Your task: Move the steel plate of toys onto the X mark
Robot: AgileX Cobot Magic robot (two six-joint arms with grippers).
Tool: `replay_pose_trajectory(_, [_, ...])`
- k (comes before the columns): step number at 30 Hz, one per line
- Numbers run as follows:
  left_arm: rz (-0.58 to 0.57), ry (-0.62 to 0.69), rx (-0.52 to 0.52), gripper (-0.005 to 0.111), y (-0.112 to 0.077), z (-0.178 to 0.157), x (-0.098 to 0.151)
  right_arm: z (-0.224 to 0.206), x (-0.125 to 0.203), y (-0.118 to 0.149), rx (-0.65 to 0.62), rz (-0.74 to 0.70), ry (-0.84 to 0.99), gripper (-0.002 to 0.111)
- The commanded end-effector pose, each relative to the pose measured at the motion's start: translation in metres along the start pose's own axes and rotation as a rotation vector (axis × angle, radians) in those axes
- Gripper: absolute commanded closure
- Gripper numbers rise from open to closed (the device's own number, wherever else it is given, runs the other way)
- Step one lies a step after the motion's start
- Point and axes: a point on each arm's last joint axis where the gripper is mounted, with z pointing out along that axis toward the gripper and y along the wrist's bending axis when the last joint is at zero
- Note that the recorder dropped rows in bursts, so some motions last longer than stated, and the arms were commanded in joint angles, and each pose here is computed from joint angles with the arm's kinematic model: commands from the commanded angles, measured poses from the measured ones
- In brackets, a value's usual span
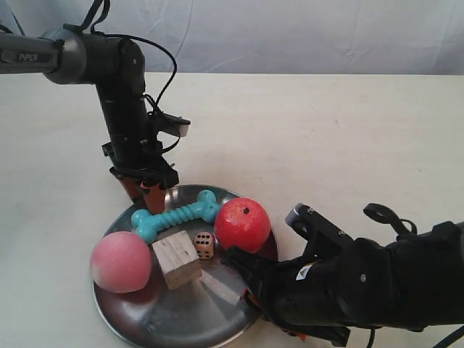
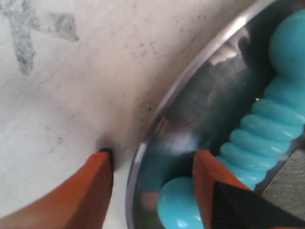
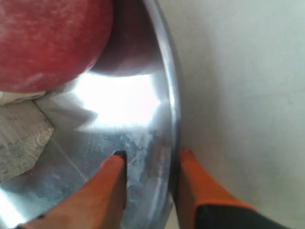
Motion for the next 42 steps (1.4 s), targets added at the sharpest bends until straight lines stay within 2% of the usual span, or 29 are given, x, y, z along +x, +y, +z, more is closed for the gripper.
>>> replay_pose_trajectory(1, [-0.007,0.099,-0.057,0.055,0.012,0.026,0.01,0.001,-0.002,0.003,-0.014,-0.012,-0.021,0.076])
replay_pose_trajectory(9, [-0.083,0.135,-0.013,0.055,0.008,0.038,0.019,0.001,-0.002,0.003,-0.016,-0.012,-0.025,0.076])
replay_pose_trajectory(11, [-0.099,0.121,0.021,0.062,0.005,0.039,0.018,0.001,-0.004,0.004,-0.025,-0.014,-0.047,0.076])
replay_pose_trajectory(12, [-0.116,0.111,0.043,0.074,0.003,0.039,0.017,0.001,-0.005,0.005,-0.027,-0.014,-0.053,0.076])
replay_pose_trajectory(13, [-0.13,0.109,0.049,0.079,0.002,0.039,0.017,0.001,-0.005,0.005,-0.028,-0.014,-0.055,0.076])
replay_pose_trajectory(14, [-0.144,0.111,0.064,0.095,0.001,0.04,0.017,0.001,-0.005,0.004,-0.027,-0.014,-0.056,0.077])
replay_pose_trajectory(15, [-0.151,0.111,0.077,0.107,0.0,0.041,0.018,0.001,-0.005,0.004,-0.027,-0.014,-0.056,0.084])
replay_pose_trajectory(18, [-0.163,0.108,0.101,0.107,-0.002,0.043,0.018,0.001,-0.005,0.004,-0.028,-0.014,-0.059,0.107])
replay_pose_trajectory(19, [-0.166,0.106,0.104,0.107,-0.003,0.044,0.018,0.001,-0.005,0.004,-0.028,-0.012,-0.059,0.109])
replay_pose_trajectory(27, [-0.085,0.104,0.108,0.107,-0.004,0.043,0.018,0.001,-0.001,0.002,-0.006,-0.012,-0.009,0.109])
replay_pose_trajectory(35, [-0.101,0.083,0.137,0.107,-0.007,0.04,0.017,-0.002,0.002,0.003,-0.008,-0.009,0.02,0.109])
replay_pose_trajectory(42, [-0.122,0.026,0.126,0.107,-0.012,0.024,0.016,-0.006,0.002,0.005,-0.017,-0.018,0.031,0.109])
